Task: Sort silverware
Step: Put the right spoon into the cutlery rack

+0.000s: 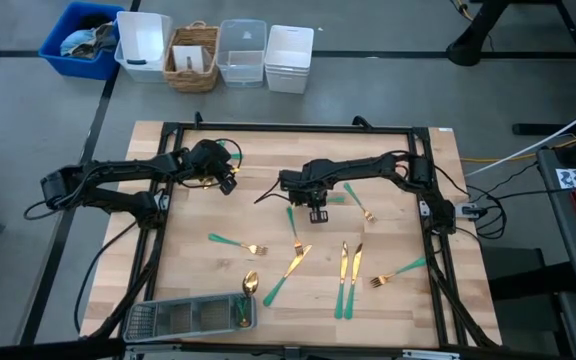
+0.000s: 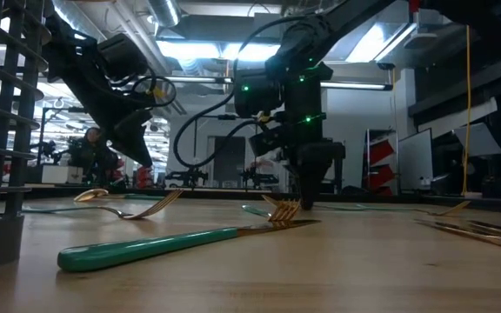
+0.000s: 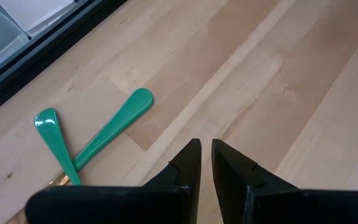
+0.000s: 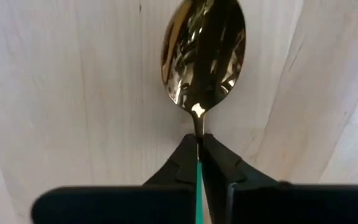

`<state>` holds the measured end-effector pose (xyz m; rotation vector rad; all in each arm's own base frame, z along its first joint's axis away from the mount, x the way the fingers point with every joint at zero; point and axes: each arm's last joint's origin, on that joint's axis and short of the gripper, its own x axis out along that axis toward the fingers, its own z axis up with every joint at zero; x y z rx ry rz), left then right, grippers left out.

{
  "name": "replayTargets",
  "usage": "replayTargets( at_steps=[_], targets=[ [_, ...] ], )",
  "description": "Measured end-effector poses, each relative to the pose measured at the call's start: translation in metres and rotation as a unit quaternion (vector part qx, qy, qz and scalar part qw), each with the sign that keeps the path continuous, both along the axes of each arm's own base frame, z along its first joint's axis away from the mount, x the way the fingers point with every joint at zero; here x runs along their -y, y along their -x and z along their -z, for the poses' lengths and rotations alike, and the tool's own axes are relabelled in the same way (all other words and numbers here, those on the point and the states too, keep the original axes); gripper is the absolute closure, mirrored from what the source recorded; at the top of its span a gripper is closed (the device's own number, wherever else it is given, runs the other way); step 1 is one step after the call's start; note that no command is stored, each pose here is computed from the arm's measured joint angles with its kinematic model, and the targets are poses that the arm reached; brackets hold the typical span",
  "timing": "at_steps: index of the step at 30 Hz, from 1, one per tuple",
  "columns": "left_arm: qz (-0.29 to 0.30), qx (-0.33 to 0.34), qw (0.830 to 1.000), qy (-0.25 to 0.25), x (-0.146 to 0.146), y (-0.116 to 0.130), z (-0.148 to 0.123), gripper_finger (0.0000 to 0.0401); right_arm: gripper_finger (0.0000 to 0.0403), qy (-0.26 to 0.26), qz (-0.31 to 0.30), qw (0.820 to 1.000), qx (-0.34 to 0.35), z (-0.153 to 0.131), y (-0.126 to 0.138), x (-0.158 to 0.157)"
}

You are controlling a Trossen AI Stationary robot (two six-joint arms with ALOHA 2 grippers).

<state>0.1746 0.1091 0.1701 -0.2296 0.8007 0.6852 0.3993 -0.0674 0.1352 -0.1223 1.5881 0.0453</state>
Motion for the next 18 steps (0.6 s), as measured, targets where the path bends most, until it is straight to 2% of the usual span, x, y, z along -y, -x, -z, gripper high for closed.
replayTargets(
  at_steps=[3,7,9,18],
  targets=[
    [-0.011,0.012,1.0,0.004,0.0,-0.001,-0.001,0.037,0.0378,-0.001,0.0,1.0,-0.004,-0.004,-0.001,0.0],
    [-0.037,0.065,0.997,0.006,-0.003,-0.005,-0.006,0.037,0.0395,0.006,0.001,1.0,-0.009,-0.016,-0.007,0.002],
    [-0.036,0.093,0.995,0.005,-0.004,-0.008,-0.009,0.037,0.0394,0.013,0.0,1.0,0.011,-0.029,-0.013,0.003],
    [-0.013,0.165,0.986,-0.002,-0.002,-0.008,-0.027,0.037,0.0397,0.127,-0.01,0.988,0.088,-0.088,-0.036,0.013]
  ],
)
